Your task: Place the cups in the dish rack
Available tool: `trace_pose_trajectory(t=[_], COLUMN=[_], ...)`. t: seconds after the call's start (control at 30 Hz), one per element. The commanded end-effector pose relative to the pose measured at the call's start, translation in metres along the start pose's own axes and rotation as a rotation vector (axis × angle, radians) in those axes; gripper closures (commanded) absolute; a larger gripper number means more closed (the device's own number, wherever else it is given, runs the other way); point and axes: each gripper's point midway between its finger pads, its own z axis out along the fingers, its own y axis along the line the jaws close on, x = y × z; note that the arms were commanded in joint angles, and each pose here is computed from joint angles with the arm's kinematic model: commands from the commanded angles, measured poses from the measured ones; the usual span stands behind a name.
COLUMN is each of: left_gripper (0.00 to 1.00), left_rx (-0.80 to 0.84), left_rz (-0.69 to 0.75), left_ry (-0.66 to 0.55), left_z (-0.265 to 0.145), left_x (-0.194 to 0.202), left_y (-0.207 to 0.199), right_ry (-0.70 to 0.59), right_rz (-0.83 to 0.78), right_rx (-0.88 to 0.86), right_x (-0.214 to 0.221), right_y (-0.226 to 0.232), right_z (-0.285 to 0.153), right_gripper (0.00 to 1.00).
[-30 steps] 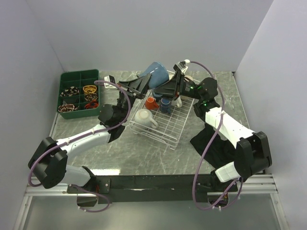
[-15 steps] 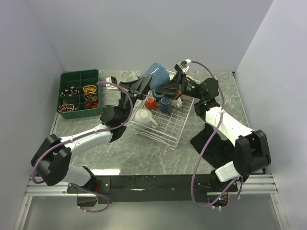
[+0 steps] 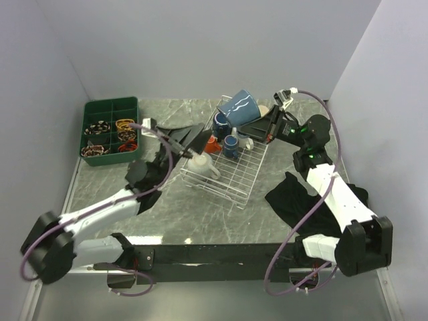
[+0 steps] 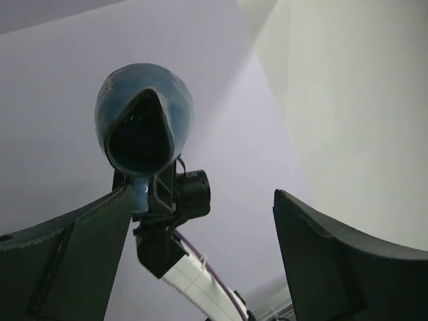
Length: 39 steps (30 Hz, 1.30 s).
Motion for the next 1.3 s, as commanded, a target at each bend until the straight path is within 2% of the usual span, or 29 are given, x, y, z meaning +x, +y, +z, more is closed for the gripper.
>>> trace_pose_trajectory(t=[0.0,0.13,0.2,0.23,0.3,0.33,0.37,0.4,0.43,0.5,0.57,0.6,0.63,0.7,0.73,0.8,0.87,1.1,1.27], left_gripper=[0.07,0.03,0.01,0.01,0.01,0.01,0.01,0.01,0.01,0.03,0.04,0.04,0.04,0.03,0.04,0.04,0.04,0.04,0.04], left_rx=[-0.093,-0.262,-0.320,-0.303,-0.395,-0.371,-0.442,-0.453,-0.429,-0.482,-0.451,-0.484,-0.430,-0.420,-0.486,-0.509,-0.506,-0.513,-0.540], left_rz=[0.143,0.315,0.408,0.431,0.499,0.526,0.546,0.555,0.564,0.576,0.553,0.548,0.516,0.501,0.508,0.537,0.561,0.616,0.622], left_ry=[0.047,0.026,-0.010,-0.028,-0.042,-0.061,-0.064,-0.074,-0.099,-0.118,-0.153,-0.158,-0.186,-0.205,-0.196,-0.165,-0.125,-0.146,-0.118], left_z=[-0.035,-0.077,-0.092,-0.104,-0.125,-0.137,-0.151,-0.159,-0.169,-0.190,-0.208,-0.218,-0.228,-0.240,-0.248,-0.249,-0.245,-0.244,-0.244], left_x=[0.005,-0.010,-0.023,-0.028,-0.038,-0.042,-0.047,-0.050,-0.055,-0.061,-0.066,-0.068,-0.069,-0.071,-0.073,-0.071,-0.066,-0.073,-0.069], left_y=[0.004,0.012,0.014,-0.001,0.012,-0.002,0.010,0.008,-0.004,0.000,-0.011,-0.004,-0.017,-0.018,-0.006,-0.011,-0.011,-0.014,-0.002], right_ry=[-0.005,0.109,0.143,0.157,0.187,0.197,0.217,0.240,0.283,0.341,0.393,0.418,0.446,0.470,0.507,0.538,0.562,0.608,0.637], right_rz=[-0.244,-0.510,-0.571,-0.622,-0.677,-0.690,-0.698,-0.786,-0.770,-0.905,-0.924,-0.992,-0.969,-1.011,-0.979,-1.047,-1.033,-1.098,-1.159], right_rx=[0.056,0.166,0.173,0.167,0.153,0.153,0.164,0.154,0.171,0.149,0.152,0.119,0.123,0.096,0.095,0.101,0.127,0.224,0.292], right_x=[0.004,0.026,0.035,0.037,0.043,0.043,0.046,0.043,0.050,0.051,0.057,0.057,0.061,0.058,0.064,0.061,0.061,0.057,0.052], right_y=[0.005,-0.028,-0.037,-0.040,-0.046,-0.049,-0.055,-0.056,-0.067,-0.076,-0.090,-0.092,-0.101,-0.102,-0.110,-0.114,-0.126,-0.161,-0.181], right_z=[-0.011,-0.027,-0.032,-0.034,-0.036,-0.036,-0.038,-0.037,-0.039,-0.039,-0.041,-0.039,-0.041,-0.037,-0.038,-0.036,-0.037,-0.046,-0.049], right_gripper=[1.00,1.00,1.00,1.00,1.00,1.00,1.00,1.00,1.00,1.00,1.00,1.00,1.00,1.00,1.00,1.00,1.00,1.00,1.00])
